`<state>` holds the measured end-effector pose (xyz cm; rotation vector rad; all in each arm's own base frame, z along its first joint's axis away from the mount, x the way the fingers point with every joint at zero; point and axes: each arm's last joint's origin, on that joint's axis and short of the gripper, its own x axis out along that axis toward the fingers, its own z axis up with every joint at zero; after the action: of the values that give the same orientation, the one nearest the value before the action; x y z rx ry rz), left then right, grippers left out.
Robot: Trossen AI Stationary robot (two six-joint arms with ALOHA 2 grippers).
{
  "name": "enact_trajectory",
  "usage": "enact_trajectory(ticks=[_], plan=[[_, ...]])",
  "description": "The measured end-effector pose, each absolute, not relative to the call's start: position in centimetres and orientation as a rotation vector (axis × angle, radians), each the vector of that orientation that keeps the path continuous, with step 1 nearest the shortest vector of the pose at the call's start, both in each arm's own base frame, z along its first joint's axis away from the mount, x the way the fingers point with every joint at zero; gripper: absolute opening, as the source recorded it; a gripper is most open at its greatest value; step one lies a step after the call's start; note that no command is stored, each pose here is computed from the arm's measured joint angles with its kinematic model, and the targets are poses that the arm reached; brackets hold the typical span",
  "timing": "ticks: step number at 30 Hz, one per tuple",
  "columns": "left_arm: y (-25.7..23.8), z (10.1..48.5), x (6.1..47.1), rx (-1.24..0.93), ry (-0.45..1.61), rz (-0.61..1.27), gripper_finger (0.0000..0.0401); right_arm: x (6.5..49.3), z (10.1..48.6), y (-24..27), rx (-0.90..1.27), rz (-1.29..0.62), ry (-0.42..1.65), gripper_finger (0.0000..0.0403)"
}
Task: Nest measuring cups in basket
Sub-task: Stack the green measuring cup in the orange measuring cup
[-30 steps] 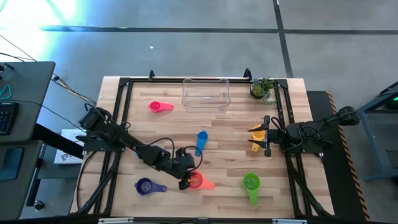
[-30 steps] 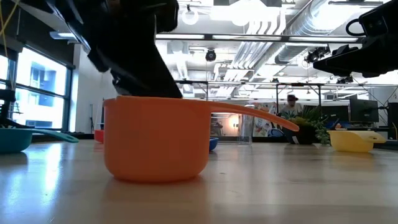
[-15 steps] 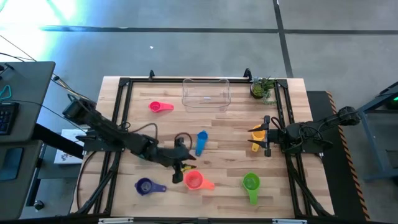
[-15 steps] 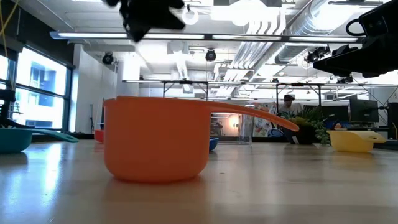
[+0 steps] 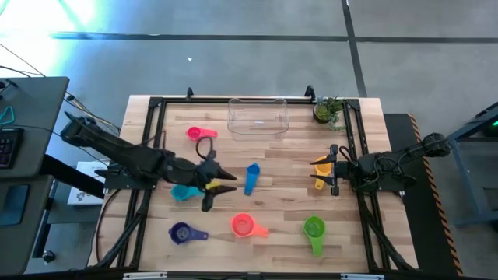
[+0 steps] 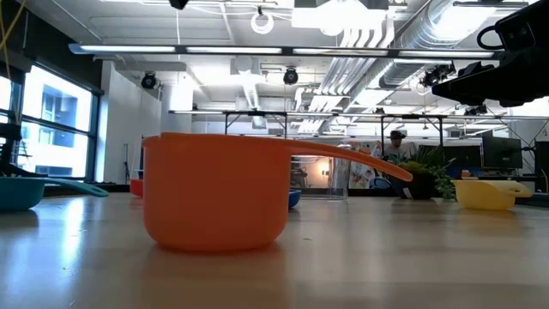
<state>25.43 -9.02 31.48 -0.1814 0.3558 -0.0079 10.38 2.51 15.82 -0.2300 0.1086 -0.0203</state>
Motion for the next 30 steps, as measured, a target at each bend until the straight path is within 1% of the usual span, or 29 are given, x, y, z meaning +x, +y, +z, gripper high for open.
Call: enact_trajectory(ticks=[10, 20, 23, 30], plan=[[-7.3, 33.8, 22.7, -0.196, 0.308, 0.007, 0.0147, 10.4, 15.8, 2.5, -0.207, -0.022, 0.107, 0.0188], [-6.4, 35.4, 20.6, -0.217, 0.253, 0.008, 0.0147, 10.4, 15.9, 2.5, 0.112, -0.053, 0.094, 0.0188], [-6.2, 35.6, 20.2, -0.218, 0.246, 0.014, 0.0147, 10.4, 15.9, 2.4, 0.164, -0.063, 0.090, 0.0188], [-6.1, 35.5, 20.0, -0.211, 0.260, 0.027, 0.0147, 10.4, 16.0, 2.6, 0.289, 0.002, 0.088, 0.0188]])
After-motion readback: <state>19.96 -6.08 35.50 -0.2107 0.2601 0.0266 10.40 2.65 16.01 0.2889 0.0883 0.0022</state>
